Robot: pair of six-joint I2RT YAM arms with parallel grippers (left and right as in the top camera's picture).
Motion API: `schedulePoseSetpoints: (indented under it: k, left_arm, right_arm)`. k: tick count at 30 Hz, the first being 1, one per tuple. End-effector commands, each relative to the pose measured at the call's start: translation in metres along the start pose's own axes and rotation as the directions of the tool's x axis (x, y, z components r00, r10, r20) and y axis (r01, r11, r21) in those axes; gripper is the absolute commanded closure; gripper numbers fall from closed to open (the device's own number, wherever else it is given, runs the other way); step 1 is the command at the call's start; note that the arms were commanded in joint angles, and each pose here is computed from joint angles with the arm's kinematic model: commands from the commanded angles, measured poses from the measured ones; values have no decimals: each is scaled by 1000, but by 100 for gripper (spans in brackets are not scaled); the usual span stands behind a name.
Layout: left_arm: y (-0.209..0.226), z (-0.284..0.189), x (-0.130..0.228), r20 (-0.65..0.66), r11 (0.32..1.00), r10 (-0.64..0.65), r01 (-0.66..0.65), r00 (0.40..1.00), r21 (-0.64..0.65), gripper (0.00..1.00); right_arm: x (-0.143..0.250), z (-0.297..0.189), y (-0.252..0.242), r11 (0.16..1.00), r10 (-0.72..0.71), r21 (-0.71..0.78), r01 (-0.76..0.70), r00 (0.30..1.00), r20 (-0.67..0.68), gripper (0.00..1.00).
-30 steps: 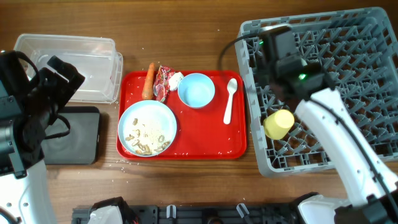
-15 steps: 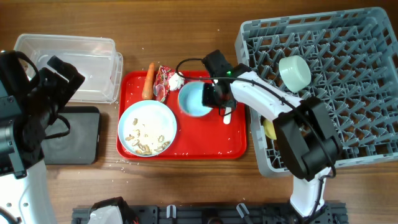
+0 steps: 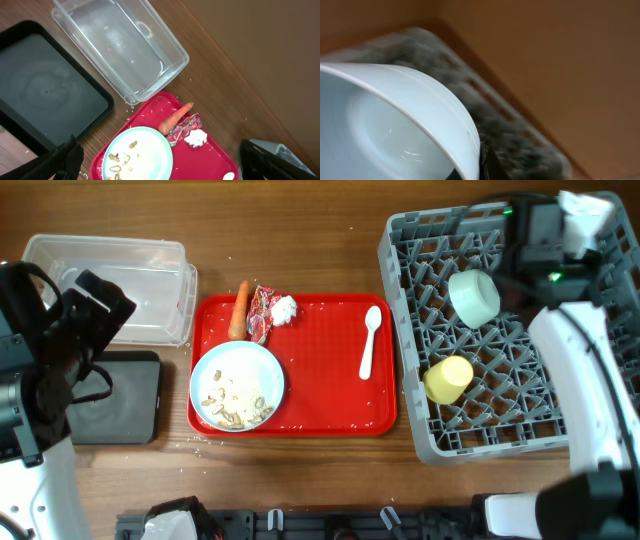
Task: Sort waste into correct bins and load items into the dishwasher rack
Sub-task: 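Place the blue bowl upright in the rack's back row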
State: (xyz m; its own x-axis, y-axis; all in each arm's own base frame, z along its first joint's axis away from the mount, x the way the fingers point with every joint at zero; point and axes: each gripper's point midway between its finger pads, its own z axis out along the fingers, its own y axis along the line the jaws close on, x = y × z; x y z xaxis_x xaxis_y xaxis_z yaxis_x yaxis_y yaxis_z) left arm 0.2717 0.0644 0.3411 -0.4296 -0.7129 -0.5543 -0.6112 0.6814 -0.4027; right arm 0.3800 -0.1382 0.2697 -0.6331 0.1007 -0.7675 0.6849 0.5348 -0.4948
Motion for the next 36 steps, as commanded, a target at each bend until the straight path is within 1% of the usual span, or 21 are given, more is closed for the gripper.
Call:
schedulePoseSetpoints:
  k: [1,2,4,6,10,12,15,19,20,21,22,23,27,28,29,30,34,36]
  left_arm:
    - [2,-1,-4,16,1000,-14,14,1000,-10,0]
    - [2,-1,-4,17,1000,-14,14,1000,-10,0]
    - [2,-1,-4,17,1000,-14,14,1000,-10,0]
    - [2,-1,-4,17,1000,-14,14,1000,-10,0]
    - [2,-1,-4,16,1000,-14,14,1000,-10,0]
    - [2,-1,-4,16,1000,-14,14,1000,-10,0]
    - [2,-1,-4,16,1000,-14,14,1000,-10,0]
    - [2,-1,-4,16,1000,-14,14,1000,-10,0]
    - [2,-1,-4,16,1000,-14,14,1000,-10,0]
    - [2,-1,-4,16,1000,-14,14,1000,-10,0]
    - [2,-1,-4,16,1000,-14,14,1000,-10,0]
    - [2,-1,-4,17,1000,-14,14,1000,-10,0]
    - [2,-1,-4,16,1000,-14,14,1000,-10,0]
    - [2,-1,-4,17,1000,-14,14,1000,-10,0]
    - [2,-1,-4,16,1000,-14,14,1000,-10,0]
    - [2,-1,-4,16,1000,-14,14,1000,-10,0]
    - [2,-1,-4,16,1000,-14,14,1000,-10,0]
    - [2,-1,-4,16,1000,-14,14,1000,-10,0]
  right_arm:
    - [25,58,-15,962,-178,186,199,976,-122,96]
    - [32,72,-20,939,-219,232,252,963,-160,96]
    - [42,92,-25,925,-213,274,263,956,-200,96]
    - [40,99,-16,929,-213,266,257,959,-185,96]
    - [47,112,4,919,-278,230,321,940,-198,96]
    - [53,112,22,911,-319,202,358,926,-202,96]
    - [64,101,52,904,-388,107,413,901,-194,96]
    - [62,77,78,887,-445,66,458,884,-145,95]
    - [61,72,82,883,-456,58,467,879,-138,87]
    - [58,64,83,885,-454,52,463,882,-122,81]
    - [54,59,82,887,-451,50,459,885,-112,93]
    - [51,57,80,892,-443,51,450,890,-104,96]
    - [49,76,54,899,-410,105,426,900,-147,96]
    - [47,82,40,897,-389,159,413,907,-163,96]
    - [39,92,18,874,-388,239,423,904,-180,96]
    - [33,99,8,863,-390,269,428,902,-187,96]
    - [32,103,15,877,-391,231,422,905,-170,96]
    - [36,107,20,867,-411,226,444,894,-181,96]
